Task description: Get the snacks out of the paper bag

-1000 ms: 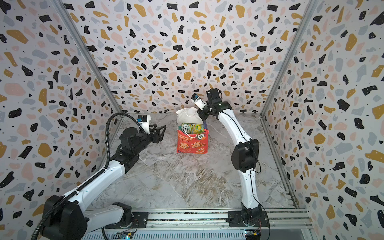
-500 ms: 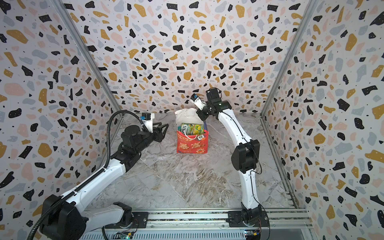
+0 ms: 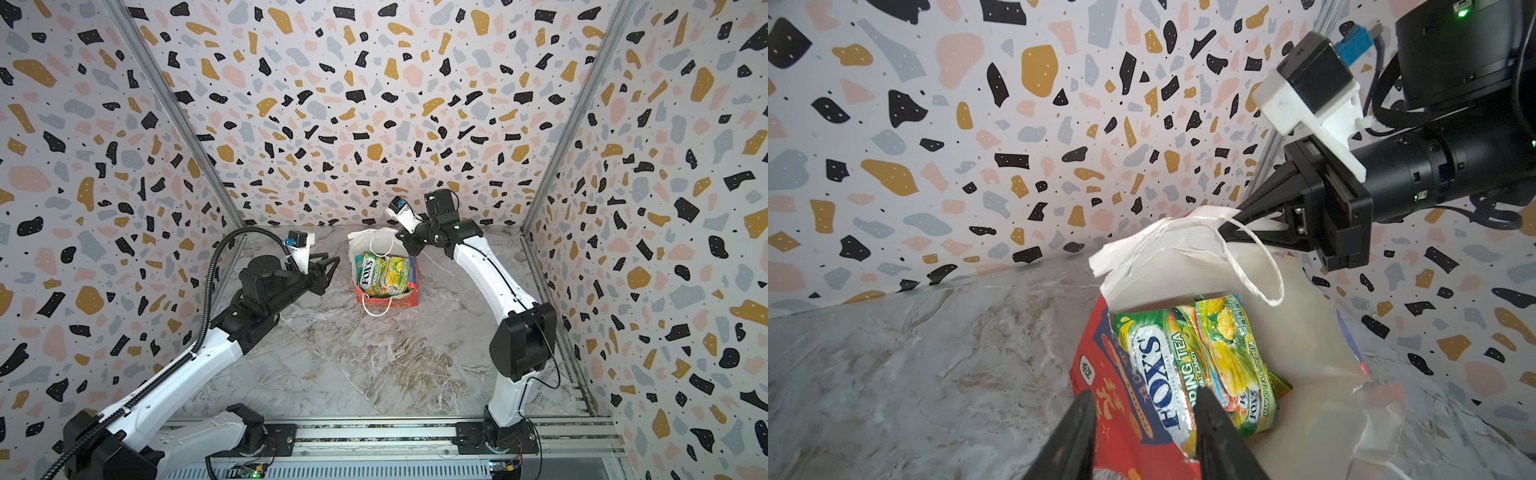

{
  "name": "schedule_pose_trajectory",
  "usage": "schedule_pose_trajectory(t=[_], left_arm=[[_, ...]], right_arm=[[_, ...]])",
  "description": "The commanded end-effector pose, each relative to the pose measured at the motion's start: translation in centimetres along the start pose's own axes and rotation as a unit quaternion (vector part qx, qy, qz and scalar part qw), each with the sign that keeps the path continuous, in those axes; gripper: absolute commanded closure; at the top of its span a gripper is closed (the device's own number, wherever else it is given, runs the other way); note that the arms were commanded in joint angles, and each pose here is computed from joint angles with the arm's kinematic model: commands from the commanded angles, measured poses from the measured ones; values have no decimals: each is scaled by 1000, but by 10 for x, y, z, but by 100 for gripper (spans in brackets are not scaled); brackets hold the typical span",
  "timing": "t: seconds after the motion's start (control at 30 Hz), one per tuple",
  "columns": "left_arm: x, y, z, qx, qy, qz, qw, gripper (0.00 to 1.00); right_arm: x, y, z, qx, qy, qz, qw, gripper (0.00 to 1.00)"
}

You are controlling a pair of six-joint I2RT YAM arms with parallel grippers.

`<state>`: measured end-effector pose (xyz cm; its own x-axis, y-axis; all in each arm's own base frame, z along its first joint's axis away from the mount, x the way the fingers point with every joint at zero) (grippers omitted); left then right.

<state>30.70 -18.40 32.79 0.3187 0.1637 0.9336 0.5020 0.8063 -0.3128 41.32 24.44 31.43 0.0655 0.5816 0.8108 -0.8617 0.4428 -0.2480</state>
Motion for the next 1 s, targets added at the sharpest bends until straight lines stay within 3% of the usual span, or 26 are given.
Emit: schedule_pose_trajectory(t=[0.0,0.33,0.6,0.97], left_arm=[[3,-13,12,-15,-14,-14,1000,63],[-41,-42,22,-63,38,-9,997,65],[-66,-53,17,-78,72,-19,994,63],[-92,-83,9,-97,90,8,991,58]], right_arm=[[54,9,41,-34,-133,53,989,100],[40,81,64,-84,-198,62,975,100],[31,101,51,-47,-187,-3,981,100],[30,109,55,-41,-215,-21,976,100]])
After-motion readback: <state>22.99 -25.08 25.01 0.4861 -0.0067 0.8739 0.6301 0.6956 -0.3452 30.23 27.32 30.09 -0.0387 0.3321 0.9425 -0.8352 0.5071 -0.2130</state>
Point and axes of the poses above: each gripper's point midway between its finger pads, its own z axis back along the fingers, its own y axis along the line the jaws close on, x = y × z, the point moved 3 cm from there along z, back along the fingers, and after that the axes turned 8 degrees about z, right-handed, at the moved point
